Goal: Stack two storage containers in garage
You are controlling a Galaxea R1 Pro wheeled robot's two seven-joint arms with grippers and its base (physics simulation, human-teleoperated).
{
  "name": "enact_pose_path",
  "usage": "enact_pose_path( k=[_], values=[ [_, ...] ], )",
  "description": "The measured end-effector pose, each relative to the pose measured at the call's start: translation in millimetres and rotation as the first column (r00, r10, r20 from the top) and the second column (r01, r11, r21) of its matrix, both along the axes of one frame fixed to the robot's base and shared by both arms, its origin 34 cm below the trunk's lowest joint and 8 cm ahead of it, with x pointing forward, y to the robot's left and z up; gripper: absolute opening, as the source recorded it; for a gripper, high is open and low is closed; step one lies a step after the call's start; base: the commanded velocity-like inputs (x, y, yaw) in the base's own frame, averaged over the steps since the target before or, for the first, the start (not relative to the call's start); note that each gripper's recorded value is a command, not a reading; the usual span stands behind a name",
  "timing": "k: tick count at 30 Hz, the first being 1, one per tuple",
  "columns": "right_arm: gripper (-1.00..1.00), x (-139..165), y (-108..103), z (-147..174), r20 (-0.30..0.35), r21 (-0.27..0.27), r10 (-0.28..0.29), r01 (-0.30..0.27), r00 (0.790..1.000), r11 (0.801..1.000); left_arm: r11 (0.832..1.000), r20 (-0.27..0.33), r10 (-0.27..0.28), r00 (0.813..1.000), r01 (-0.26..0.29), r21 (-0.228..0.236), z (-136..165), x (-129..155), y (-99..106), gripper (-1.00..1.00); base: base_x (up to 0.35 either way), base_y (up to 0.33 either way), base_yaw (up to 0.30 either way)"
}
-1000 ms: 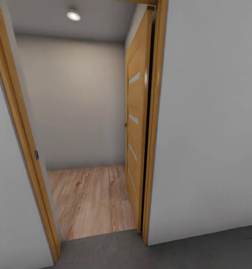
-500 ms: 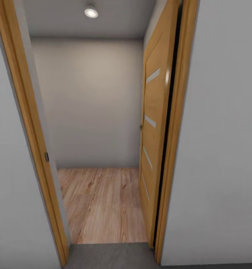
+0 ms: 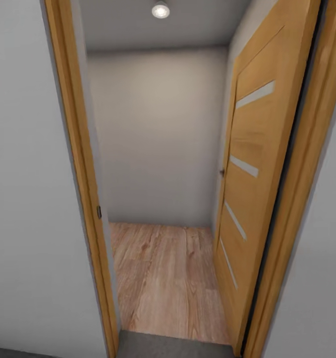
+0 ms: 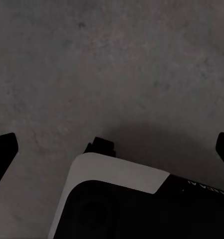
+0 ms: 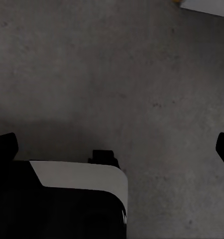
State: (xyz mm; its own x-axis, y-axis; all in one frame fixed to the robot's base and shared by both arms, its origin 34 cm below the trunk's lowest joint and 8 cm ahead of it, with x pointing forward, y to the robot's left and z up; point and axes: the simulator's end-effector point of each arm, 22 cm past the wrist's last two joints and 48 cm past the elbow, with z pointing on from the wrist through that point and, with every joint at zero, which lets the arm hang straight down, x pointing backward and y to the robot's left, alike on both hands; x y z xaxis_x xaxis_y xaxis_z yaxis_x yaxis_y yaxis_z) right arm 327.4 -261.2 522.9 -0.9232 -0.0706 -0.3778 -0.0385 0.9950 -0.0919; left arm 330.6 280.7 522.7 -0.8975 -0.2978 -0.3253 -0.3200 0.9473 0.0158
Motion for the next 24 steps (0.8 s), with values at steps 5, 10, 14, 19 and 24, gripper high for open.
enact_pose_path(
  k=[5, 10, 14, 19, 24],
  values=[
    [1.0, 0.3, -0.8, -0.1, 0.001, -0.002, -0.002, 0.002, 1.0, 1.0, 1.0, 0.006, -0.001, 1.0, 0.001, 0.001, 0.4, 1.9, 0.2, 1.0, 0.052, 0.057, 0.068],
    [1.0, 0.2, -2.6, 0.0, 0.001, -0.005, -0.002, 0.002, 1.0, 1.0, 1.0, 0.009, 0.002, 1.0, -0.002, 0.001, 0.8, 3.1, -0.2, 1.0, 0.048, 0.005, 0.006],
    [1.0, 0.0, -3.5, 0.1, 0.0, -0.005, 0.001, -0.001, 1.0, 1.0, 1.0, 0.006, -0.002, 1.0, 0.002, 0.0, 0.7, 2.4, -0.2, 1.0, 0.299, 0.0, 0.0],
    [1.0, 0.2, -4.0, 0.2, 0.001, -0.006, 0.001, -0.001, 1.0, 1.0, 1.0, 0.001, -0.003, 1.0, 0.003, -0.002, 0.3, 1.2, -0.5, 1.0, 0.311, 0.0, 0.0],
    [1.0, 0.2, -4.1, 0.2, 0.002, -0.006, 0.0, 0.0, 1.0, 1.0, 1.0, 0.001, -0.002, 1.0, 0.002, -0.002, 0.3, 1.0, -0.6, 1.0, 0.313, 0.0, 0.0]
  ],
)
